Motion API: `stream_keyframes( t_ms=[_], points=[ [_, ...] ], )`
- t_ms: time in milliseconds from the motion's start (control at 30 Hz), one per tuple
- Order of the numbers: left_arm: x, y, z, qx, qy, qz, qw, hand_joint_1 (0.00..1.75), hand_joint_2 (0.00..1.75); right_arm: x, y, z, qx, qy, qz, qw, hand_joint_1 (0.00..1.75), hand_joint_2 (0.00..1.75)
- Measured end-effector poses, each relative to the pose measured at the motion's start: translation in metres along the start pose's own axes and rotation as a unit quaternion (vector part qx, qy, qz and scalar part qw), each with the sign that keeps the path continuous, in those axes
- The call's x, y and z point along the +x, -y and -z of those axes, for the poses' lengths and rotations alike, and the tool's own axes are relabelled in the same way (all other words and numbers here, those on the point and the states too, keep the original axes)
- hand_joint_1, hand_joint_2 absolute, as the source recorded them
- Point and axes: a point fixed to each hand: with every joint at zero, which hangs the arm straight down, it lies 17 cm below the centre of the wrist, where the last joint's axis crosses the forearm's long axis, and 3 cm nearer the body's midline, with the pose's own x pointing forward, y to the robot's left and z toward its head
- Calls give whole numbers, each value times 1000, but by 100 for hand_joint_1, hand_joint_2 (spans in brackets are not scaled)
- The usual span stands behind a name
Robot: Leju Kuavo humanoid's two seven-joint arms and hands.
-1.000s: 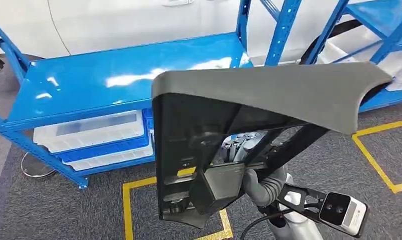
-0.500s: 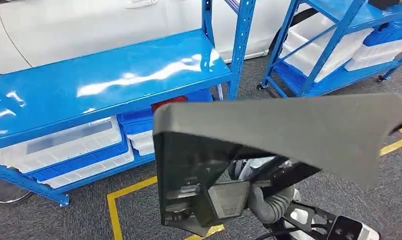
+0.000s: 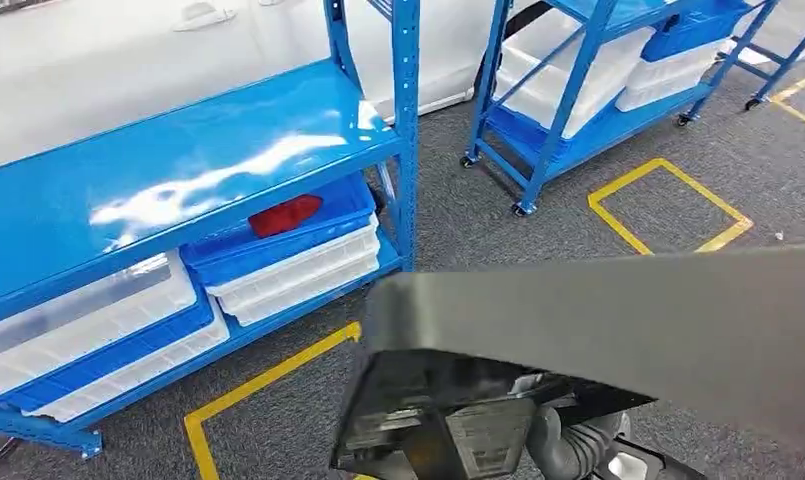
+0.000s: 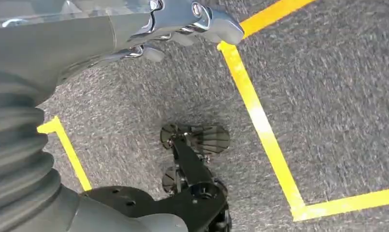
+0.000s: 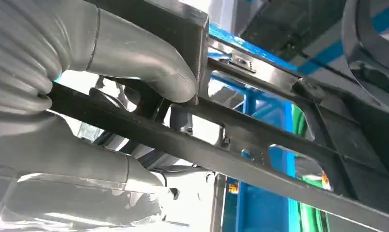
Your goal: Take the parts from the cabinet and place them on the table.
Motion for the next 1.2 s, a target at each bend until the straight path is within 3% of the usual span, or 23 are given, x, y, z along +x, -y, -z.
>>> stream_keyframes(
  t_ms=[367,1200],
  points=[
    [6,-8,2,14,13,-9,1000,0,175,-1,9,0,17,5,35,999,175,175],
    [19,-5,6,6,16,-9,1000,0,175,-43,27,14,-16,-16,-45,999,175,175]
  ],
)
